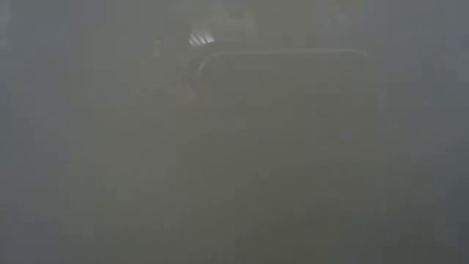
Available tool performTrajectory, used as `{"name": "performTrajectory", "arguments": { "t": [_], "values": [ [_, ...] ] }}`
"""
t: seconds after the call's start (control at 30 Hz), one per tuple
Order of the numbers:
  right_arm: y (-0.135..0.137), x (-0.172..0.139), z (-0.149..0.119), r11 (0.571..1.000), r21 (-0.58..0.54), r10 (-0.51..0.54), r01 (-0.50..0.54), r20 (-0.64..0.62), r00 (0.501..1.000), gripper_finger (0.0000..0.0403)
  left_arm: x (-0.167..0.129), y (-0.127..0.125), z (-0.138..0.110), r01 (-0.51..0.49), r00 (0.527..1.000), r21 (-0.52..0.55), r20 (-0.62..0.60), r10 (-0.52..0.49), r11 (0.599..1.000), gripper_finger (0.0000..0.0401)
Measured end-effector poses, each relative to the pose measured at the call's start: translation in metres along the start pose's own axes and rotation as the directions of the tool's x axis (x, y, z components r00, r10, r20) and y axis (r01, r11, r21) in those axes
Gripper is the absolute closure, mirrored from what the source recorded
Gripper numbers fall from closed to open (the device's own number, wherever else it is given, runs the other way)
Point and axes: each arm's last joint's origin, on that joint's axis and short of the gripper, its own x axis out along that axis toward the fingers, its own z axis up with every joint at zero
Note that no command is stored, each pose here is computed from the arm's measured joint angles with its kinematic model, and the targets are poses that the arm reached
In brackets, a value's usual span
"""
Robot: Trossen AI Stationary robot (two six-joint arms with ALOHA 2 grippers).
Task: Sort silverware by color (type)
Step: Put the black spoon into the black bin
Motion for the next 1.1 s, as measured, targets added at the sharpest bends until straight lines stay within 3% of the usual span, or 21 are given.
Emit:
{"name": "performTrajectory", "arguments": {
  "t": [0.07, 0.37, 0.7, 0.9, 1.1],
  "values": [
    [0.000, 0.000, 0.000, 1.000, -0.005, 0.001, -0.001, 0.004, 1.000, 0.0394, 0.000, 0.000, 0.000, 0.001, 1.000, 0.001, 0.000, -0.001, 1.000, 0.0386],
    [0.004, -0.012, 0.007, 0.999, -0.033, -0.004, 0.004, 0.008, 1.000, 0.0397, -0.005, -0.012, 0.002, 0.056, 0.998, -0.048, 0.029, -0.055, 0.997, 0.0386],
    [0.009, -0.098, 0.053, 0.988, -0.114, -0.072, 0.100, 0.228, 0.971, 0.0400, -0.009, -0.026, -0.008, 0.023, 1.000, -0.061, 0.012, -0.023, 0.998, 0.0386],
    [-0.016, -0.145, 0.061, 0.951, -0.156, -0.196, 0.268, 0.368, 0.909, 0.0401, -0.002, -0.024, -0.013, -0.001, 1.000, -0.054, 0.004, 0.001, 0.999, 0.0386],
    [-0.051, -0.149, 0.053, 0.939, -0.162, -0.211, 0.303, 0.423, 0.881, 0.0401, 0.002, -0.018, -0.013, -0.026, 1.000, -0.059, 0.010, 0.026, 0.998, 0.0386]
  ]
}}
